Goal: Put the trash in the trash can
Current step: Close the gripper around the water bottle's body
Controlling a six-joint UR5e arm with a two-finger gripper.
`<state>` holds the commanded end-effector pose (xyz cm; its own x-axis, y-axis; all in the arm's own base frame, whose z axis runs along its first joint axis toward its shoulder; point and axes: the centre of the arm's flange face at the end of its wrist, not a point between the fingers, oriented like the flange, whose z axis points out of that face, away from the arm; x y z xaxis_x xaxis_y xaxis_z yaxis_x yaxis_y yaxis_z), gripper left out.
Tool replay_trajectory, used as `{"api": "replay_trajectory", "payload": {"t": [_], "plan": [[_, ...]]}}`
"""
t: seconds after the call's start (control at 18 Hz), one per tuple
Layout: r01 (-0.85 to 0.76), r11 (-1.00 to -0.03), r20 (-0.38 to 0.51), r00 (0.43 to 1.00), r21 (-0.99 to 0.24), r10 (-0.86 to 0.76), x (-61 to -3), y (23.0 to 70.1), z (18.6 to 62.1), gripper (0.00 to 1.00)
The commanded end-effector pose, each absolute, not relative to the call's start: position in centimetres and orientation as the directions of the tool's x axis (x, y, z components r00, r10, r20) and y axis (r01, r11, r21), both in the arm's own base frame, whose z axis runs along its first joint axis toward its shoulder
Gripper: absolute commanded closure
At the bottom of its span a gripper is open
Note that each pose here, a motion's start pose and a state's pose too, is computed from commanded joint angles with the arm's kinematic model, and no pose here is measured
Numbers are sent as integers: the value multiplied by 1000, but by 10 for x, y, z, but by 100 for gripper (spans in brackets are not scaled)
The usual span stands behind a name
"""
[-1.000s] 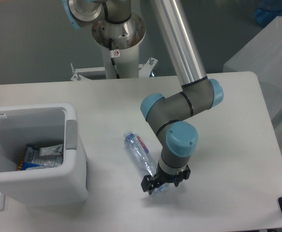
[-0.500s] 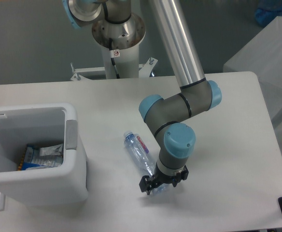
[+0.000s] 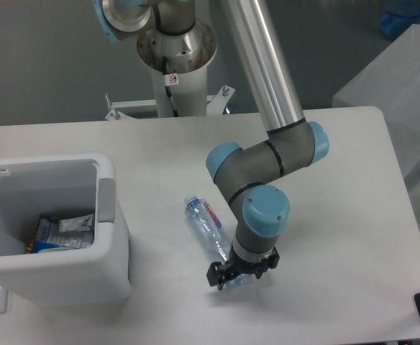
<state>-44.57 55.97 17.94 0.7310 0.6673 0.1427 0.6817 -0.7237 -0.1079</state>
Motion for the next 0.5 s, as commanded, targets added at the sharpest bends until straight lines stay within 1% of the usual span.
{"api": "replay_trajectory", "payload": {"t": [0.17, 0.33, 0.5], "plan": [[682, -724, 142, 731, -109, 667, -446, 560, 181, 18], [683, -723, 143, 730, -108, 668, -445, 559, 180, 19], [687, -719, 144, 726, -105, 673, -445, 559, 180, 24]]}}
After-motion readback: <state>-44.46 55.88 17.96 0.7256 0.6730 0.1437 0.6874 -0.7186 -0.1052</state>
